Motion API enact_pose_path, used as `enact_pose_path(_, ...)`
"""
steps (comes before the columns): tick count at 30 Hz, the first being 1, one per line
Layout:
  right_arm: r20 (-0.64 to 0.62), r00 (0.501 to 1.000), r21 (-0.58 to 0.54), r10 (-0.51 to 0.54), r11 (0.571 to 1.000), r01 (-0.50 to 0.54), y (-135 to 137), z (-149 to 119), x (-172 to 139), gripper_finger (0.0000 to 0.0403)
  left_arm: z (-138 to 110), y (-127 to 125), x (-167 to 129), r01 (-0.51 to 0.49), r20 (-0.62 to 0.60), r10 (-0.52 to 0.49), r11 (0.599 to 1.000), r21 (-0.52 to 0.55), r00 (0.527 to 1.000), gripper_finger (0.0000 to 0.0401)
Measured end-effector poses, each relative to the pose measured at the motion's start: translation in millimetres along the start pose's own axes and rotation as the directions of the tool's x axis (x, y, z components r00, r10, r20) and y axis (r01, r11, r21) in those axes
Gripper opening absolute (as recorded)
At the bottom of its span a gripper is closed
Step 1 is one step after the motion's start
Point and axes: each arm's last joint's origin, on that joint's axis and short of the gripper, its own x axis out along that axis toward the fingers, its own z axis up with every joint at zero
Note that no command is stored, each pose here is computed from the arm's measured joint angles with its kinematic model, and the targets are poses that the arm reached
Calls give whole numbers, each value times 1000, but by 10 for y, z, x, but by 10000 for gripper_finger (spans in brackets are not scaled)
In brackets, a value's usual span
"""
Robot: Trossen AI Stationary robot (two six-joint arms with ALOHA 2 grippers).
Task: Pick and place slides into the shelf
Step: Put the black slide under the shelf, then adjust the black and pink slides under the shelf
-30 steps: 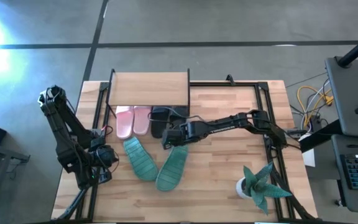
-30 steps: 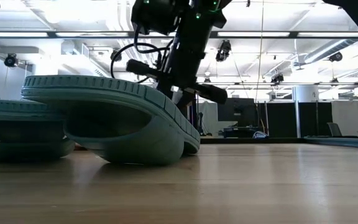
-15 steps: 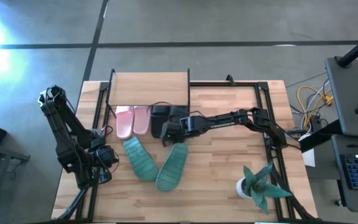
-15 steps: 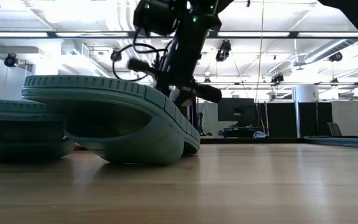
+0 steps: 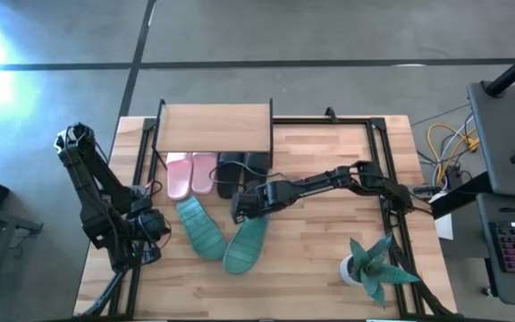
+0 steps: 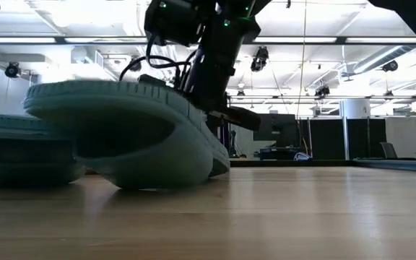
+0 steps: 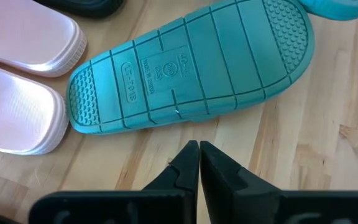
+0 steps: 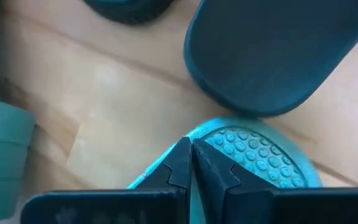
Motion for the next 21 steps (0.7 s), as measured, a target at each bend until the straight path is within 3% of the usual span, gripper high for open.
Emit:
enact_pose_path(5,77,990,3,-118,993,118,-162,173,105,12,0,-1,0,1,0,-1,1000,0,1000,0)
enact_pose_path(14,118,979,20,-164,987,162,-269,395,131,12,0,-3,1,2,-1,-2,1000,-1,1000,0)
enact_pose_path(18,88,994,19,-70,997,69,-195,456,109,12,0,-3,0,2,-1,-2,1000,-1,1000,0)
enact_pose_path(21,43,996,-21,74,997,-74,-29,420,49,13,0,-3,0,2,-1,-2,1000,-1,1000,0)
